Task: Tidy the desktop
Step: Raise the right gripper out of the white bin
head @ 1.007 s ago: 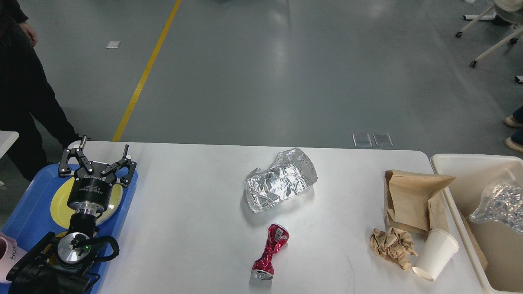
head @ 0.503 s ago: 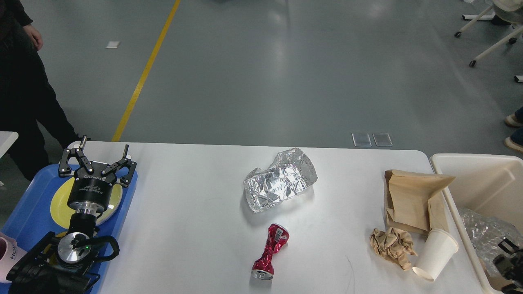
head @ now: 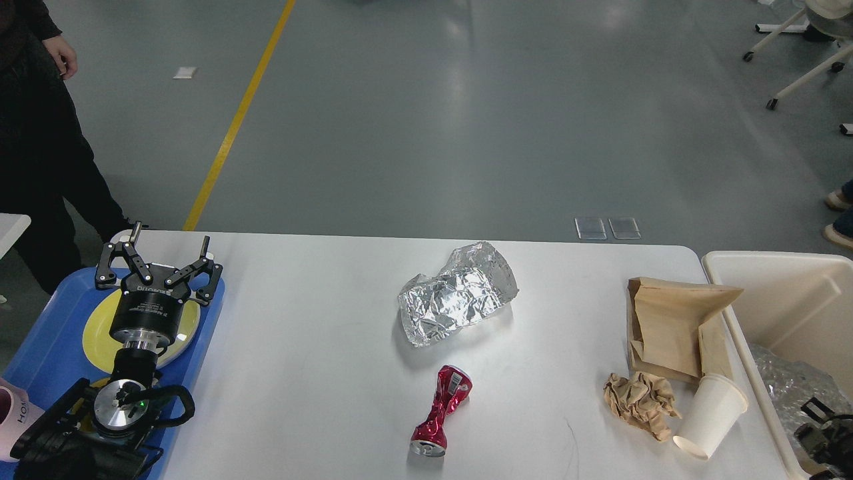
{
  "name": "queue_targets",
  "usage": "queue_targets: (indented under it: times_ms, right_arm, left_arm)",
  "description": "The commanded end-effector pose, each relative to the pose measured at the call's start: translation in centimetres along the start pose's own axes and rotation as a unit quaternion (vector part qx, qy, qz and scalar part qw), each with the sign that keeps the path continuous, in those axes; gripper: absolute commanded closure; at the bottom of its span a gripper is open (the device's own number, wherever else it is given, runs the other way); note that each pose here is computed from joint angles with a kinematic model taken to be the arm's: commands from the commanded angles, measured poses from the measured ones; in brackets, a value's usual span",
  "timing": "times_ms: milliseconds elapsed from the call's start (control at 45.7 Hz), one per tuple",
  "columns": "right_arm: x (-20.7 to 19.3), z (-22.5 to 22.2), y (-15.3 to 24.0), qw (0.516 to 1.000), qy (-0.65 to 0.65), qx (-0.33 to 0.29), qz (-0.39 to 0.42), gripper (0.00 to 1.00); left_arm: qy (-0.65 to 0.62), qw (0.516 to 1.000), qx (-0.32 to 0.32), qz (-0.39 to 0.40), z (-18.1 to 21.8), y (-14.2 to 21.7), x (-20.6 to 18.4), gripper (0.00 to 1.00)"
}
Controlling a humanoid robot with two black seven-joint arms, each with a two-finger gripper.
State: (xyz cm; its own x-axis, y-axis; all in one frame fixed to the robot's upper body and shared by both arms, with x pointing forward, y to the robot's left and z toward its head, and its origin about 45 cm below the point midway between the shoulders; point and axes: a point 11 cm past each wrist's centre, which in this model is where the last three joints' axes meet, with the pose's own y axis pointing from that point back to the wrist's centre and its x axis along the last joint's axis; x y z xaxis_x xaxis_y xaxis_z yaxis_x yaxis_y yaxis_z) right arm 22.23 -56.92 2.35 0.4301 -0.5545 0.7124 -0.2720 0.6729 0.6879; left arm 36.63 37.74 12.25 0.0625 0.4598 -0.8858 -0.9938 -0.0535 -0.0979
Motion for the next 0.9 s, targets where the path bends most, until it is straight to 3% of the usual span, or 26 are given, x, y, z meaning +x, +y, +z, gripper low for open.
queue_targets:
  times_ms: [0, 175, 482, 678, 875]
  right_arm:
    - [-0.4, -0.2, 0.0, 1.000, 0.000, 0.001, -0.006, 0.00]
    - [0.7, -0.6, 0.1, 1.000, -0.005, 0.005, 0.001, 0.00]
    - [7.4, -1.6, 1.7, 1.000, -0.009, 0.008, -0.027, 0.00]
    - [11.9, -8.5, 7.1, 0.989, 0.117, 0.051, -0.070, 0.00]
    - [15.4, -14.8, 16.0, 0.963, 0.219, 0.090, -0.128, 0.00]
  left_arm:
    - [0.000, 1.000, 0.000, 0.000, 0.0, 0.0, 0.0, 0.04]
    - [0.000, 1.000, 0.000, 0.000, 0.0, 0.0, 0.0, 0.04]
    - [0.000, 1.000, 0.000, 0.000, 0.0, 0.0, 0.0, 0.04]
    - [0.000, 1.000, 0.000, -0.001, 0.0, 0.0, 0.0, 0.04]
    - [0.000, 1.000, 0.000, -0.001, 0.0, 0.0, 0.0, 0.04]
